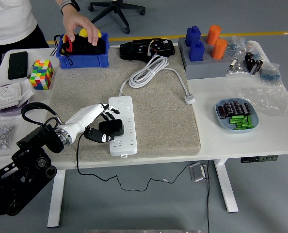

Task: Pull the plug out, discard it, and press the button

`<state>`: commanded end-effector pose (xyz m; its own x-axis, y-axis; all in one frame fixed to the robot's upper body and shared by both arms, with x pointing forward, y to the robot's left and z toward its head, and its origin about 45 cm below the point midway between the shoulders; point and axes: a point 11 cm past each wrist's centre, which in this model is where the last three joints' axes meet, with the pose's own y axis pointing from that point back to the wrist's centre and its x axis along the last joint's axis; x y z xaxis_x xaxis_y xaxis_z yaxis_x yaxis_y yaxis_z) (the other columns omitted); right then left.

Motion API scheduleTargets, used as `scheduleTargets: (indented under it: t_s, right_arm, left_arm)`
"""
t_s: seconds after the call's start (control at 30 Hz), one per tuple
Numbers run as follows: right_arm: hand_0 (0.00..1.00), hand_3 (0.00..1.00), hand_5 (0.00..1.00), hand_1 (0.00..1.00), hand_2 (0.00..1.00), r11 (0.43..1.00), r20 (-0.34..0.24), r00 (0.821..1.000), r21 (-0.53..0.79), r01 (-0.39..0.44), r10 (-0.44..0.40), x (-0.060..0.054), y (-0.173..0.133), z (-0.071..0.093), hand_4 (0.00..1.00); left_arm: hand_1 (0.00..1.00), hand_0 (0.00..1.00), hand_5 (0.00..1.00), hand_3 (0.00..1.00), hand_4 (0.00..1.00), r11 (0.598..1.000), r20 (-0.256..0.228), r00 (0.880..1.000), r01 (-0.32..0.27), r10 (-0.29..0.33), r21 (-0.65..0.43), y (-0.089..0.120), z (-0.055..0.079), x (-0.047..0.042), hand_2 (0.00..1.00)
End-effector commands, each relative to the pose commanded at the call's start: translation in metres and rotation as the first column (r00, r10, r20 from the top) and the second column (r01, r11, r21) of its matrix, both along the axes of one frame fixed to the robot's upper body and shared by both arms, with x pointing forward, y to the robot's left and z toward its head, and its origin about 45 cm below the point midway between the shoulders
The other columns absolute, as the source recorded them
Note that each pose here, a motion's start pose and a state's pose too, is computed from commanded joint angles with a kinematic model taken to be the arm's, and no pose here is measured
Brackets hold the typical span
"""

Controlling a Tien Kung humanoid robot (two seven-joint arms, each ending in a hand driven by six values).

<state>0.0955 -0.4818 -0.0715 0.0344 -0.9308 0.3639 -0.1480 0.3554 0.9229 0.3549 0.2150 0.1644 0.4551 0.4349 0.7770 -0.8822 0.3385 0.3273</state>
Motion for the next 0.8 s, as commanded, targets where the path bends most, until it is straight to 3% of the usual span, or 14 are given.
scheduleTargets:
  t_s: [0.07, 0.1, 0.27, 0.3, 0.47, 0.5, 0.8]
  right_arm:
    - [0.748, 0.723, 0.634, 0.701, 0.710, 1.000, 0.000, 1.000, 0.000, 0.001, -0.001, -0.0003, -0.0001, -0.0001, 0.776]
    - [0.748, 0.724, 0.634, 0.701, 0.710, 1.000, -0.001, 1.000, 0.000, 0.001, -0.001, -0.0006, 0.0000, -0.0001, 0.776]
    - [0.748, 0.724, 0.634, 0.701, 0.710, 1.000, -0.001, 1.000, 0.002, 0.004, -0.004, -0.0011, 0.0007, -0.0006, 0.776]
    - [0.748, 0.723, 0.634, 0.701, 0.710, 1.000, 0.000, 1.000, 0.003, 0.004, -0.004, -0.0008, 0.0009, -0.0006, 0.776]
    - [0.748, 0.723, 0.634, 0.701, 0.710, 1.000, 0.001, 1.000, 0.003, 0.005, -0.005, -0.0007, 0.0009, -0.0006, 0.776]
    - [0.749, 0.723, 0.633, 0.701, 0.710, 1.000, 0.001, 1.000, 0.003, 0.005, -0.005, -0.0008, 0.0010, -0.0007, 0.775]
    - [0.749, 0.724, 0.633, 0.701, 0.710, 1.000, -0.001, 1.000, 0.004, 0.007, -0.007, -0.0020, 0.0015, -0.0012, 0.775]
  left_arm:
    - [0.553, 0.692, 0.002, 0.653, 0.908, 1.000, -0.001, 1.000, 0.002, -0.002, -0.002, -0.0013, -0.0007, 0.0000, 0.549]
    - [0.528, 0.654, 0.002, 0.602, 0.899, 1.000, -0.003, 1.000, 0.003, -0.003, -0.002, -0.0019, -0.0012, -0.0001, 0.526]
    - [0.528, 0.654, 0.002, 0.602, 0.899, 1.000, -0.010, 1.000, 0.009, -0.009, 0.008, -0.0060, -0.0053, 0.0000, 0.526]
    - [0.438, 0.483, 0.002, 0.557, 0.840, 1.000, -0.008, 1.000, 0.007, -0.007, 0.008, -0.0063, -0.0056, 0.0005, 0.469]
    - [0.438, 0.483, 0.002, 0.557, 0.840, 1.000, 0.001, 1.000, -0.004, 0.004, 0.009, -0.0055, -0.0070, 0.0027, 0.469]
    - [0.373, 0.481, 0.002, 0.536, 0.711, 1.000, 0.001, 1.000, -0.005, 0.005, 0.009, -0.0052, -0.0073, 0.0029, 0.410]
    - [0.362, 0.484, 0.002, 0.528, 0.711, 1.000, 0.016, 1.000, 0.007, -0.007, -0.005, -0.0067, -0.0038, 0.0028, 0.402]
